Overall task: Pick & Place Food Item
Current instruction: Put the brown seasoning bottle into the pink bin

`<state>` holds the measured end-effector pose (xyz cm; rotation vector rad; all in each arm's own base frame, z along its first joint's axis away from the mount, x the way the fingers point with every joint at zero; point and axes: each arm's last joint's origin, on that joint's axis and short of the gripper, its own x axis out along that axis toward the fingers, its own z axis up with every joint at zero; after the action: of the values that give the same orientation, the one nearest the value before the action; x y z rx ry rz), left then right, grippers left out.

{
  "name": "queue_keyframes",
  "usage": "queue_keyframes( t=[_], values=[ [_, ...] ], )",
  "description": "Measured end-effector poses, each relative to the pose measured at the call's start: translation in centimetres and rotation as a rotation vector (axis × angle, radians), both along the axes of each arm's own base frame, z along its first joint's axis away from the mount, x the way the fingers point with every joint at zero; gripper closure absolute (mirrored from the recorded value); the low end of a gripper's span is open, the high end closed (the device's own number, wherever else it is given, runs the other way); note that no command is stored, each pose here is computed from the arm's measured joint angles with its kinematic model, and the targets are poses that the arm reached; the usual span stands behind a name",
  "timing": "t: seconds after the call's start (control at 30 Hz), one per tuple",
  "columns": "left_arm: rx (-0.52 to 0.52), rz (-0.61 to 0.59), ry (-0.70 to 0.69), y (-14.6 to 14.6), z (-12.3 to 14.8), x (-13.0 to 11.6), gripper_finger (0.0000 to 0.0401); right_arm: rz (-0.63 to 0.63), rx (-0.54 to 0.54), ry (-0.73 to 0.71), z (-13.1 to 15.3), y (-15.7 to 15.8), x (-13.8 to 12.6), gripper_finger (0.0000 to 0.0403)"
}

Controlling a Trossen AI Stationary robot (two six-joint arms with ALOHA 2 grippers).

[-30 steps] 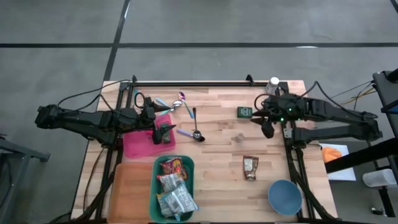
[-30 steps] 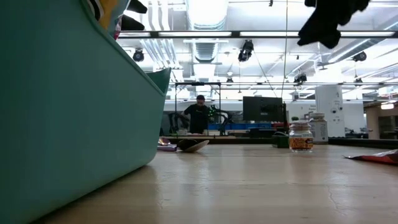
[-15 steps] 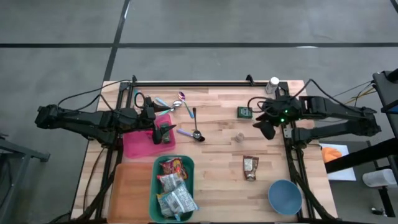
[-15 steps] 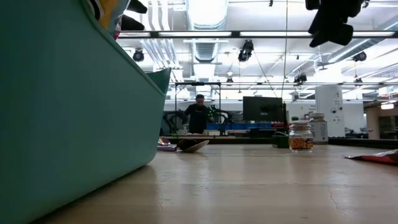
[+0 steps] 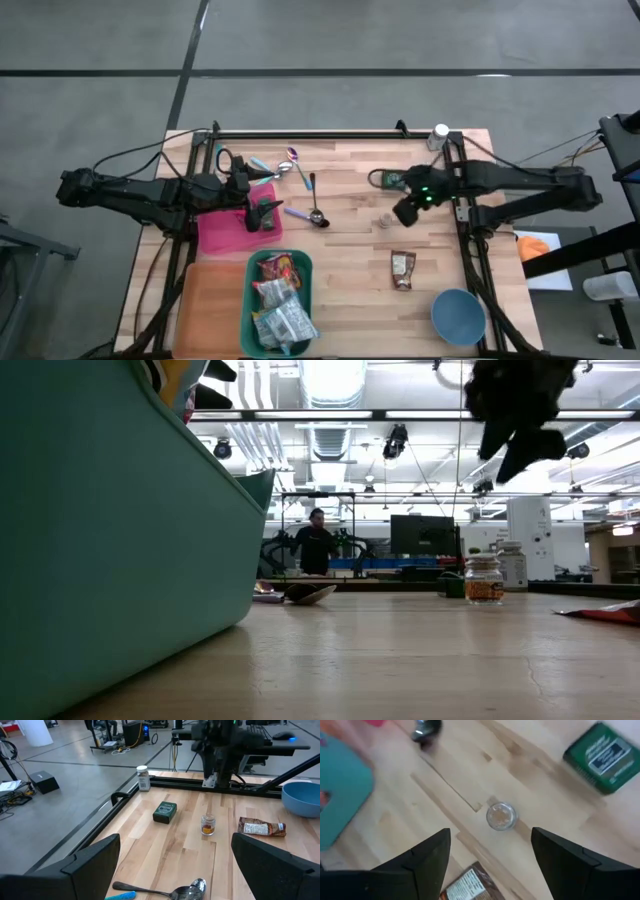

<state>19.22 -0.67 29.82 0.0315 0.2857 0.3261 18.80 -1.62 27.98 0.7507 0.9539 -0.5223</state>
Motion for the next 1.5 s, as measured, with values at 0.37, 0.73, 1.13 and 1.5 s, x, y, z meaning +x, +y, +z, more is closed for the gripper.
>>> queue_keyframes(
  t=[0.37, 0.73, 1.13, 1.5],
  values=[
    [0.002, 0.000, 0.025, 0.0, -0.2, -0.1, 0.0018, -0.060, 0.057, 0.191, -4.8, -0.2, 5.7, 0.0129],
    [0.011, 0.000, 0.112, 0.0, -1.0, -0.4, 0.0018, -0.095, 0.066, 0.306, -7.2, -0.1, 6.8, 0.0129],
    [0.020, 0.000, 0.212, 0.1, -1.8, -0.8, 0.0018, -0.104, 0.043, 0.376, -9.3, -0.2, 7.4, 0.0129],
    [0.022, 0.000, 0.228, 0.1, -2.0, -0.9, 0.0018, -0.094, 0.028, 0.399, -10.6, -0.3, 8.1, 0.0135]
  ],
)
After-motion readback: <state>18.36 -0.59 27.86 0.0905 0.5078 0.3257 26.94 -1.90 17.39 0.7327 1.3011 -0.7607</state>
